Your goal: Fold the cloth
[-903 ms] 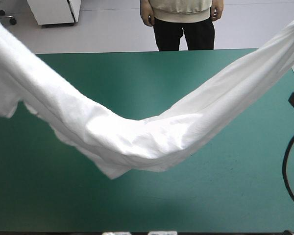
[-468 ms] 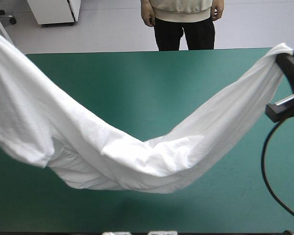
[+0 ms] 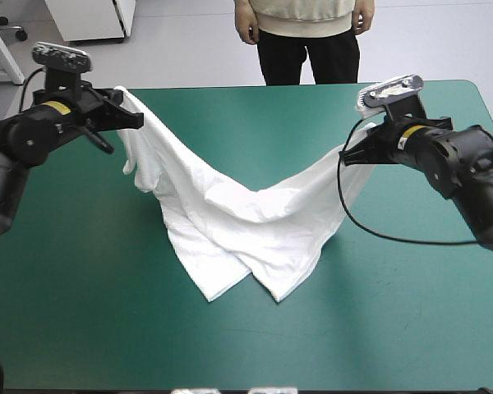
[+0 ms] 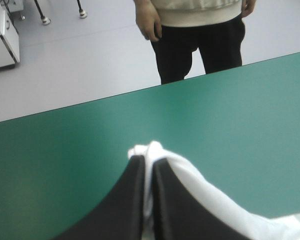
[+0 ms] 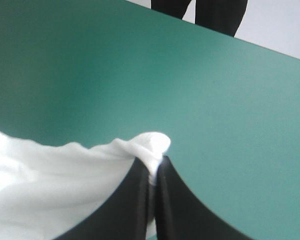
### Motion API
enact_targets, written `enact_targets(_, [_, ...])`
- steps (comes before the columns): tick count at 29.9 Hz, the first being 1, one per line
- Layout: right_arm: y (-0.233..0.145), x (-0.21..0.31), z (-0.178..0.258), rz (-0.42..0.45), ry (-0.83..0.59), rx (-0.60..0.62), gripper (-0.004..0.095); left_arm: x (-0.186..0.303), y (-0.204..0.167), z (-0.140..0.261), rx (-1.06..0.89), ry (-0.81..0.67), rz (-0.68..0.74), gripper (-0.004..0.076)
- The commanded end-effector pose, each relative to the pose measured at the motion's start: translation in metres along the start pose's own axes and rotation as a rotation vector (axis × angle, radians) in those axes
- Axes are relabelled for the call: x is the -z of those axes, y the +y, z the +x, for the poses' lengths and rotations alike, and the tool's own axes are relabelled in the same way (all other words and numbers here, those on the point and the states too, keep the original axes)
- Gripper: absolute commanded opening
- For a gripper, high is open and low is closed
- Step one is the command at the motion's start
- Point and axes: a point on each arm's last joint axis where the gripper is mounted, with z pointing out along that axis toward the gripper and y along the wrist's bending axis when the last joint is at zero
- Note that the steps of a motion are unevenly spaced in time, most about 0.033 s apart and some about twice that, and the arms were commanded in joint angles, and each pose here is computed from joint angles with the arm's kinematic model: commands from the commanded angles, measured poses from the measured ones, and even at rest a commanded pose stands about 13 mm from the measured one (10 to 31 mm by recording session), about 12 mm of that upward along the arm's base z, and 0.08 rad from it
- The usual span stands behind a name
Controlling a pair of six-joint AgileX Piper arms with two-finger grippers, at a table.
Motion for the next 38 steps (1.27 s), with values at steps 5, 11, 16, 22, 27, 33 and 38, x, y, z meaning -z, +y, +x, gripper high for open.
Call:
enact_targets(5, [-0.034,-0.071,-0.020,0.065,-0.123,-0.052,-0.0017,-0.098,0.016,0.012,0.102,-0.158,-0.054,-0.0009])
enact_targets(11, [-0.050,-0.123,-0.013,0.086,-0.050,-0.042,-0.0012,-0.156,0.015,0.043,0.167,-0.083,-0.028,-0.0009])
enact_targets(16, [-0.066,-0.145,-0.001,0.069,0.004,-0.141,0.0210,-0.166,0.012,0.048,0.166,-0.037,0.001,0.0011])
enact_targets(22, [-0.082,-0.134,-0.002,0.062,-0.022,-0.194,0.0456,-0.163,0.010,0.050,0.155,0.005,0.027,0.0399])
enact_targets(27, [-0.099,-0.100,-0.023,0.101,-0.075,-0.192,0.0579,-0.147,0.004,0.044,0.166,0.050,0.080,0.0555])
enact_targets(33, [-0.102,-0.032,-0.053,0.102,-0.095,-0.166,0.0600,-0.081,-0.006,0.010,0.112,0.003,0.138,0.0497])
enact_targets(38, [-0.090,0.030,-0.061,0.097,-0.154,-0.156,0.0599,-0.011,-0.023,0.002,0.123,0.022,0.217,0.0454])
